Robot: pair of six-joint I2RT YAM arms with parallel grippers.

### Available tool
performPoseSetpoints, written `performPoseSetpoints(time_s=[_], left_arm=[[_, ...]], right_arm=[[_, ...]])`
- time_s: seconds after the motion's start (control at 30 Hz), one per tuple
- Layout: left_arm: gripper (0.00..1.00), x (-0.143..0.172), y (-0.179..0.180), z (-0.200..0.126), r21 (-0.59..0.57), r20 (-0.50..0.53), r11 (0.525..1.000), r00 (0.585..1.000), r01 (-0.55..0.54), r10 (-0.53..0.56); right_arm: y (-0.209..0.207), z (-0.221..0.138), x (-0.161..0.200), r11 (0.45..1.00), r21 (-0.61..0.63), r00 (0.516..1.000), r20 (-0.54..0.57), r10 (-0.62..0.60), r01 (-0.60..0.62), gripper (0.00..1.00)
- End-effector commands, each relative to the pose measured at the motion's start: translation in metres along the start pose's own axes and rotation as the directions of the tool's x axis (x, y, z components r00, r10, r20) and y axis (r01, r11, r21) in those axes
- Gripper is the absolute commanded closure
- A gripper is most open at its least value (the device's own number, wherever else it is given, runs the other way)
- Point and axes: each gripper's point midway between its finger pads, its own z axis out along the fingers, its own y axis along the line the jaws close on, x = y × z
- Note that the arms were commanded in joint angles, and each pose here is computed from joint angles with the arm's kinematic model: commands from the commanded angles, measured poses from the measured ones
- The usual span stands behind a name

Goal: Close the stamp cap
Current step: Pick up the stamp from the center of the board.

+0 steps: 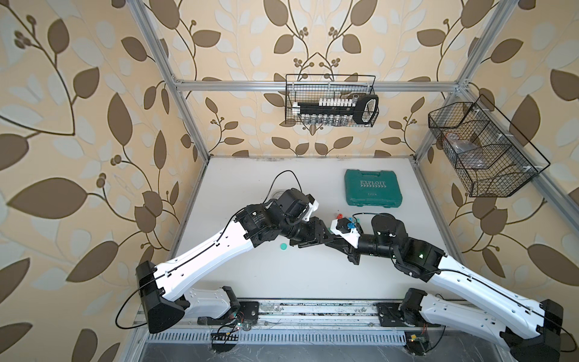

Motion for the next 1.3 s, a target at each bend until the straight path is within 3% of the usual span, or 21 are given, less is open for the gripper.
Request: performPoseSetpoints(time_s=[0.0, 0.43, 0.6, 0.77, 0.9, 1.07, 1.27], left_arm=[[0.55, -0.007, -0.013, -0.004, 0.029, 0.04, 0.999, 0.999, -0.016, 0.015], [0.64, -0.007, -0.014, 0.0, 0.036, 0.032, 0.999, 0.999, -0.005, 0.004], [0.73, -0.007, -0.015, 0.001, 0.042, 0.028, 0.999, 1.0, -0.004, 0.003], [0.72, -0.006, -0.016, 0.001, 0.046, 0.026, 0.999, 1.0, 0.0, -0.001], [0.78, -0.007, -0.021, -0.003, 0.065, 0.035, 0.998, 0.999, -0.008, 0.006], [0.8, -0.009, -0.045, -0.023, 0.15, 0.08, 0.987, 0.996, -0.055, 0.043], [0.81, -0.009, -0.091, -0.06, 0.319, 0.125, 0.942, 0.99, -0.107, 0.07]], right_arm=[[0.005, -0.001, 0.0, 1.0, -0.018, 1.0, 0.005, -0.016, 0.016, 1.0], [0.004, -0.003, -0.003, 1.0, -0.009, 1.0, 0.014, -0.025, 0.025, 1.0], [0.004, -0.004, -0.005, 1.0, -0.005, 0.999, 0.025, -0.03, 0.031, 1.0], [0.002, -0.006, -0.006, 1.0, 0.009, 0.999, 0.026, -0.029, 0.029, 1.0], [0.0, -0.011, -0.013, 0.999, 0.03, 0.999, 0.046, -0.029, 0.027, 1.0], [-0.002, -0.025, -0.027, 0.998, 0.059, 0.994, 0.107, -0.032, 0.026, 0.71], [0.004, -0.066, -0.075, 0.997, 0.075, 0.945, 0.325, -0.046, 0.023, 0.64]])
